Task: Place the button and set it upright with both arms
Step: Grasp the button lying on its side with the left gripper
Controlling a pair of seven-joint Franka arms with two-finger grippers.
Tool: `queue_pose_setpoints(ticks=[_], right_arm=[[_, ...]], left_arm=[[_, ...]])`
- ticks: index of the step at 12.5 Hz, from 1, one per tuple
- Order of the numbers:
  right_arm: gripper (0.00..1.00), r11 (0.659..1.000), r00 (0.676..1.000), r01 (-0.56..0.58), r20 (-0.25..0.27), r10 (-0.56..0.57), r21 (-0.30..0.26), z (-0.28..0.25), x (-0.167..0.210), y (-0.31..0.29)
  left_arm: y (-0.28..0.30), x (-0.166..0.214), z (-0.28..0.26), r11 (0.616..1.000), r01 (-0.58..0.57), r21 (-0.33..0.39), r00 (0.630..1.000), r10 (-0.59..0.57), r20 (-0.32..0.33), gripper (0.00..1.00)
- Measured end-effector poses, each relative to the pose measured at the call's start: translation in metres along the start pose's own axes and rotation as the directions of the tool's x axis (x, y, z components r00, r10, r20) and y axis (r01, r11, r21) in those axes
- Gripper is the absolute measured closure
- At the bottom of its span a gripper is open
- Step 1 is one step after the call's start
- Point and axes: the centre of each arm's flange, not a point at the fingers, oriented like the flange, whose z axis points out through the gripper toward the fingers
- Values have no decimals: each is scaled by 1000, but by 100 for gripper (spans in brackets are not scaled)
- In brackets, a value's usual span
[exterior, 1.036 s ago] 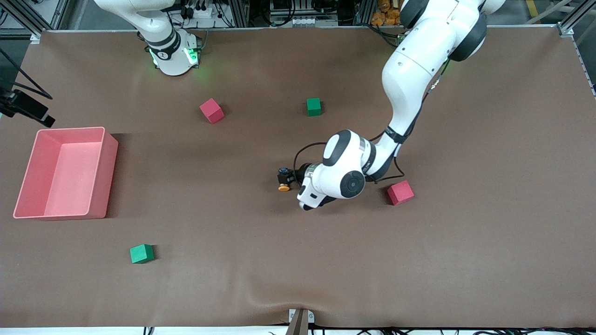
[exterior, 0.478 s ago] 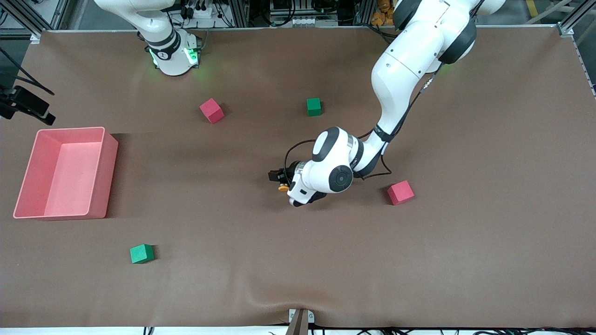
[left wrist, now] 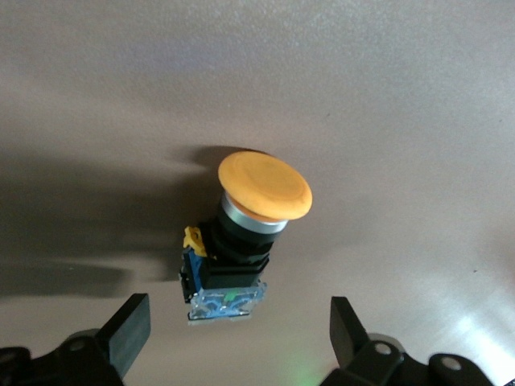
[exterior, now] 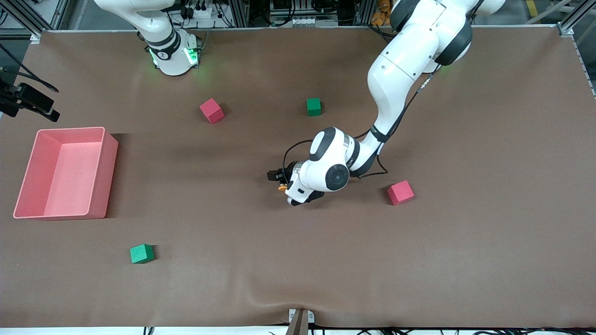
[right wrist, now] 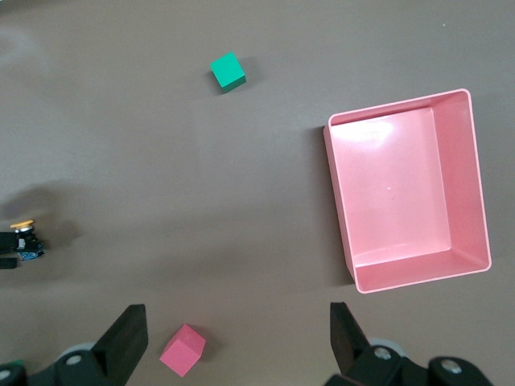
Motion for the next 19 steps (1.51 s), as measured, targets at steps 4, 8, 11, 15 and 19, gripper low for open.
queue_pose_setpoints(ticks=[4, 8, 11, 15, 19], right_arm=[[0, 1000, 1000, 28, 0, -28, 0, 0, -2, -14], [0, 999, 999, 54, 1, -54, 1, 0, -4, -27], [0, 999, 999, 53, 1, -53, 1, 0, -3, -26], [0, 999, 999, 50, 1, -50, 1, 0, -3, -23], [0, 999, 999, 50, 1, -50, 1, 0, -3, -22]], left_arm=[[-3, 5, 7, 1000, 6, -15, 1000, -7, -22, 1], [-3, 6, 11, 999, 24, -36, 1000, -24, -14, 0], [-1, 3, 16, 999, 23, -40, 1000, -23, -12, 4], [1, 1, 17, 999, 19, -40, 1000, -20, -12, 15], [3, -1, 18, 999, 15, -46, 1000, -16, -21, 19]])
